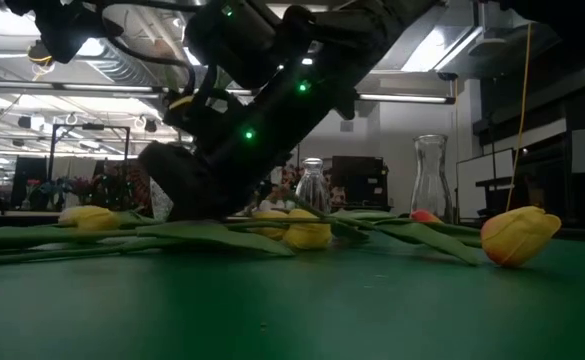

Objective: Sort flowers into vase by color
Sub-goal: Put the white flower into the left transparent vase

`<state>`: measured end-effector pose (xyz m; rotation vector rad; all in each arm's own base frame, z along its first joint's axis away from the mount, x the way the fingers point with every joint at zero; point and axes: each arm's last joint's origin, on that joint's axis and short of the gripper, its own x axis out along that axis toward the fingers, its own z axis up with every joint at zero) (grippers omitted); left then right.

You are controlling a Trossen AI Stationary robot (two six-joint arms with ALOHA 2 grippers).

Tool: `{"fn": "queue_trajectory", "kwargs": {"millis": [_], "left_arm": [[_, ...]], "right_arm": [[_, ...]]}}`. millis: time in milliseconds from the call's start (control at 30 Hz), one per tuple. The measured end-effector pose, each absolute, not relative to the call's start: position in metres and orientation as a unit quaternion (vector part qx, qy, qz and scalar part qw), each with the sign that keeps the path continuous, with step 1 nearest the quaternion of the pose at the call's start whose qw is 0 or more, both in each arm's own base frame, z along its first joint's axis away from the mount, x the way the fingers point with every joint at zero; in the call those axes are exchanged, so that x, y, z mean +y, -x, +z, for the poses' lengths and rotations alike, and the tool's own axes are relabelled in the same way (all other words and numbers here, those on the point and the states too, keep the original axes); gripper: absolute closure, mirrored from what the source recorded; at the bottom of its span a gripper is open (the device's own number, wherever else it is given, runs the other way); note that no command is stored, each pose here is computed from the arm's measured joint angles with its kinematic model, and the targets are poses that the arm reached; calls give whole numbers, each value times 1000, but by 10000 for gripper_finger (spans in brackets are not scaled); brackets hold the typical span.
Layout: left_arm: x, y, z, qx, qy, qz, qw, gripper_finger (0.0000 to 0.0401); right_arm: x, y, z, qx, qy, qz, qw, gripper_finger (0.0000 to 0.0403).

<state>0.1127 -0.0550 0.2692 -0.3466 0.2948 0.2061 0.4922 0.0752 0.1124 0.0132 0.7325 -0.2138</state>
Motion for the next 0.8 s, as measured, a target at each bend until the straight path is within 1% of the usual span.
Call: {"fn": "queue_trajectory", "kwargs": {"millis": [167, 267, 400, 600, 800], "left_arm": [[-55, -113, 269, 146, 172, 102, 969, 222], [-55, -113, 269, 146, 173, 102, 969, 222], [-55, -113, 269, 145, 173, 102, 969, 222], [-56, -112, 270, 144, 173, 98, 969, 222], [-61, -109, 270, 143, 168, 85, 972, 222]], "right_arm": [[75, -493, 115, 349, -15, -111, 930, 398], [76, -498, 123, 336, -22, -113, 935, 398], [76, -505, 150, 301, -22, -132, 944, 399], [70, -501, 187, 276, -4, -170, 946, 400], [63, -491, 222, 261, -8, -173, 950, 400]]}}
